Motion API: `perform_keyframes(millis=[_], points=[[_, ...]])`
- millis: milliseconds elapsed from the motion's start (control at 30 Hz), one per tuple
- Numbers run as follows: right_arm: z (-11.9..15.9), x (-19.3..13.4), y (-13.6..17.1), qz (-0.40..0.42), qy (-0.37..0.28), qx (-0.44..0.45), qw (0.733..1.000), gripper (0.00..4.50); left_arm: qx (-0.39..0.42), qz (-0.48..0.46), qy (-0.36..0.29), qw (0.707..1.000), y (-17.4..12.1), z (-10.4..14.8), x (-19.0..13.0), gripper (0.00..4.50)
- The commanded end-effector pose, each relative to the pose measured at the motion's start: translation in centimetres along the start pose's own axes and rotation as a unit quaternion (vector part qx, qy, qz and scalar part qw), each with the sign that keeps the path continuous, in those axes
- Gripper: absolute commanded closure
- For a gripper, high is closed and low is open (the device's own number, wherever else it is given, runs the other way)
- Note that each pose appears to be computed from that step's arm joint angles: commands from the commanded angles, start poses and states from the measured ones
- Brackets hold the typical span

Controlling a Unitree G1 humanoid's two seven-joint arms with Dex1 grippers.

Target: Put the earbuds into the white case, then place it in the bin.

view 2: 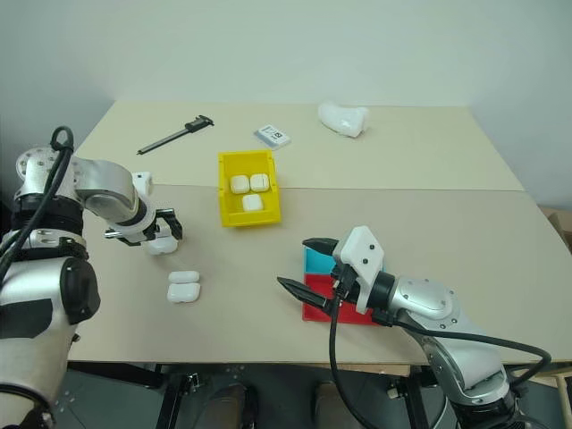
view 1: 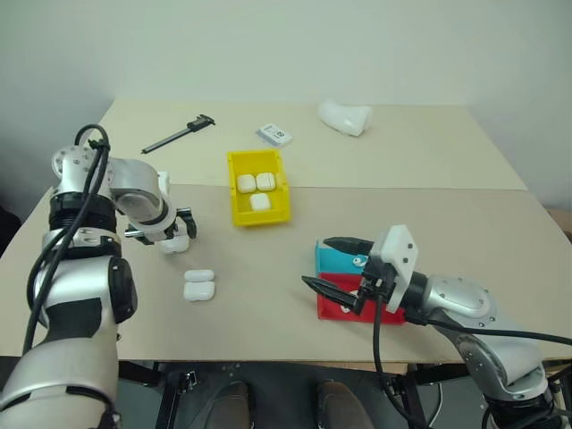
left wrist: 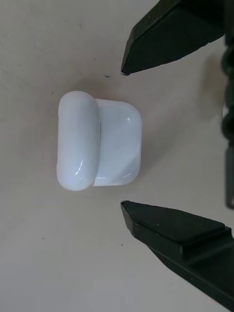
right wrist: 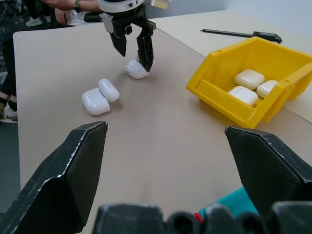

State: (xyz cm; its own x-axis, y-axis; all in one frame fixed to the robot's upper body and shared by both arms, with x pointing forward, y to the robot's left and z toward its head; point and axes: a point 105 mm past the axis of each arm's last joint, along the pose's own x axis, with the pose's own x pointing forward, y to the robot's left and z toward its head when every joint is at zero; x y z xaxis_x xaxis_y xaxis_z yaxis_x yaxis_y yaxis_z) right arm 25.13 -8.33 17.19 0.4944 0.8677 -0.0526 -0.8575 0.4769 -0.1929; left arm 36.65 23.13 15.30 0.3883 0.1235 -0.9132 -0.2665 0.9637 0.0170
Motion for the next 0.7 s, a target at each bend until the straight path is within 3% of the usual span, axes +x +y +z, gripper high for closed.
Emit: perform_keyframes(millis=[33,700], points=[[1.7,-0.3,0.0,0.004,-0.019,-0.025,0.999,0.04,-0.013,-0.003,-0.013,1.000,0.3,0.3,-0.3,0.00],[2.0,-0.8,-0.4,0.009,-0.003,-0.023,1.000,0.04,0.007,-0.009,-0.024,1.000,-0.2,-0.2,1.3,0.00]])
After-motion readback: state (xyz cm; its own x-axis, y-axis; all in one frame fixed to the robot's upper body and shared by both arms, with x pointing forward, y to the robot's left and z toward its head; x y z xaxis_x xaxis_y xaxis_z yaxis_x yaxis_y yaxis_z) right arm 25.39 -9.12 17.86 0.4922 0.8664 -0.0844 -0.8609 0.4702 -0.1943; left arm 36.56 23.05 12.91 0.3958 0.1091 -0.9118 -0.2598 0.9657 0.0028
